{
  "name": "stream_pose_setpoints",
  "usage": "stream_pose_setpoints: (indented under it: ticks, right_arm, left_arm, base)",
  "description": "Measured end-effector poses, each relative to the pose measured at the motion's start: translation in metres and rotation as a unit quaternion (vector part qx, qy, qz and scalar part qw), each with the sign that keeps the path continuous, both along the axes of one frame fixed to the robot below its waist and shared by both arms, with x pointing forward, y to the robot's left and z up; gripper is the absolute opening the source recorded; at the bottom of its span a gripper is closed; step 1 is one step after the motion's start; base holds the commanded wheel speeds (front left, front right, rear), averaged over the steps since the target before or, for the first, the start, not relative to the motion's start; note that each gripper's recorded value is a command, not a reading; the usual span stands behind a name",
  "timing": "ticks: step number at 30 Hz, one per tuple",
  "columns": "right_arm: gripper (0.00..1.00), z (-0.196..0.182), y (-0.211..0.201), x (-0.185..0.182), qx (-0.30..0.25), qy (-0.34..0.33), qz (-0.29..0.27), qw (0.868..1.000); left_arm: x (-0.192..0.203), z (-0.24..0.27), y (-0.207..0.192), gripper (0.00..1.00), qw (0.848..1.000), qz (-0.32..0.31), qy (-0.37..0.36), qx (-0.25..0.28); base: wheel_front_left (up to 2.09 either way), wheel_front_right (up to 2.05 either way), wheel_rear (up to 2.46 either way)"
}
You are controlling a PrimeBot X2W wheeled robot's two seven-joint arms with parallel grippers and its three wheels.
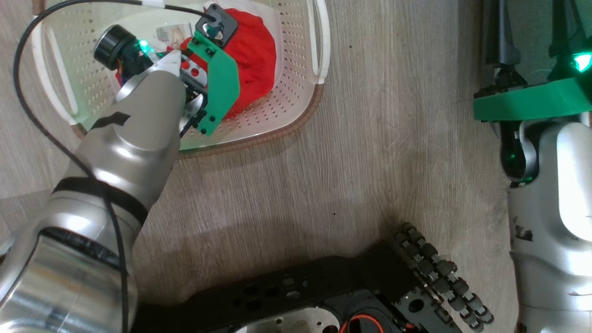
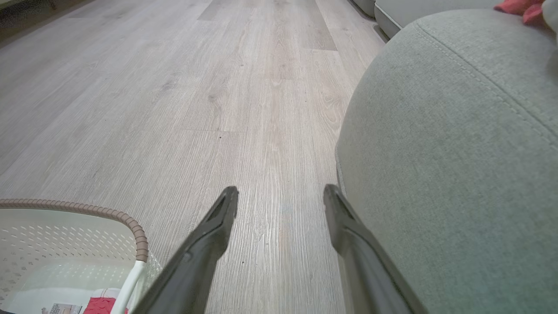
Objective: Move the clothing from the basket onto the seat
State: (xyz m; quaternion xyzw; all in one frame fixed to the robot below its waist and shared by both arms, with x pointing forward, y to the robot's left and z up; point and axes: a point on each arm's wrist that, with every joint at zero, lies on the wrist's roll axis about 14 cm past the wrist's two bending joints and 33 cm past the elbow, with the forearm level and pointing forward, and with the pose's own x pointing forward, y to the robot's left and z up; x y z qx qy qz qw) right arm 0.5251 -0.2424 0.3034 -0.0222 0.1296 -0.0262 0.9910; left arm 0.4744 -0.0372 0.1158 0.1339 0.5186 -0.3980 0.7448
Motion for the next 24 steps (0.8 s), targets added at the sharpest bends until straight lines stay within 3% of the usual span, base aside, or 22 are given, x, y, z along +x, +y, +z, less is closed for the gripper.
stream_pose_setpoints:
  ticks: [24]
  right_arm:
    - [1.0,-0.033,-0.002,-0.008,0.003,0.031,-0.004,0.999]
  left_arm:
    - [-0.023,-0.04,0.017,1.0,0.996,-0.032,0.07,0.037]
  base:
    - [0.0,0.0,0.0]
